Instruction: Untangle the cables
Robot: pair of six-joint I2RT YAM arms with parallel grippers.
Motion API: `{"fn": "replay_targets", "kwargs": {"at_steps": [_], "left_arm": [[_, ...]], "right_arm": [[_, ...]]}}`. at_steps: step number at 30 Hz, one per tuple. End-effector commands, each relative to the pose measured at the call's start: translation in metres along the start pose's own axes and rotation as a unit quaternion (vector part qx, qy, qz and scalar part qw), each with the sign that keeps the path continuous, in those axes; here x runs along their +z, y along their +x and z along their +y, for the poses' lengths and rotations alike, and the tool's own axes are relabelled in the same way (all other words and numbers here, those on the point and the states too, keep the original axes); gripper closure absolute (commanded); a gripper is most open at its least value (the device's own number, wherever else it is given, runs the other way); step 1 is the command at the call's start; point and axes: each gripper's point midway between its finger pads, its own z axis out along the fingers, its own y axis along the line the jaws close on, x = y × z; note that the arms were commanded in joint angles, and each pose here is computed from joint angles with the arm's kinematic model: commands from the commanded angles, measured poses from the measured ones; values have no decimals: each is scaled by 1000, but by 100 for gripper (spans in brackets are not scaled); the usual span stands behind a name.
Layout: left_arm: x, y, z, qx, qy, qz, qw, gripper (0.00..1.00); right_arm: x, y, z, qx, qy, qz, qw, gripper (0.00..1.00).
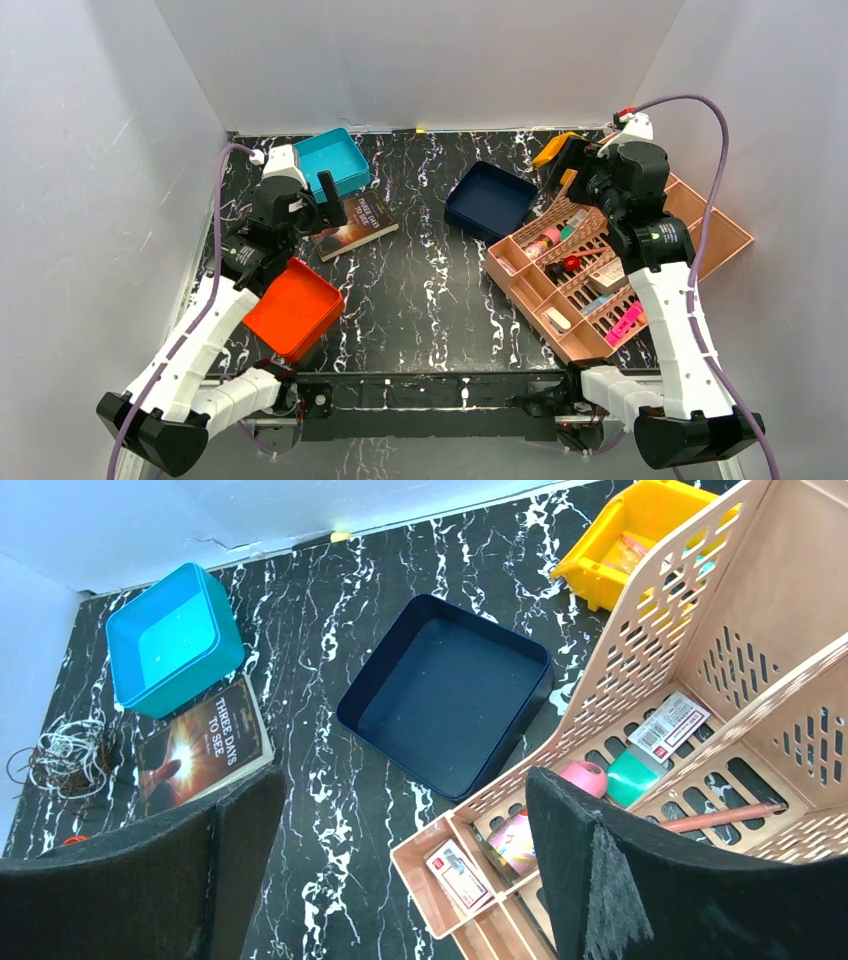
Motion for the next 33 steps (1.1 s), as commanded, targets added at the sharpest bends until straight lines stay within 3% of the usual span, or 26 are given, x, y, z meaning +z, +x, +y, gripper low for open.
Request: {"fn": "replay_targets", "kwargs": {"at_steps": [1,21,33], "left_arm": [[-11,-15,0,-3,6,-17,1000,2],[6,-18,16,28,-55,9,998,2],[61,-31,120,-53,-176,55,981,2]], "right_arm": [[-10,-21,13,12,-26,-31,999,2],[-18,-2,8,6,-30,-23,999,2],[-3,58,14,42,-66,81,994,2]]}}
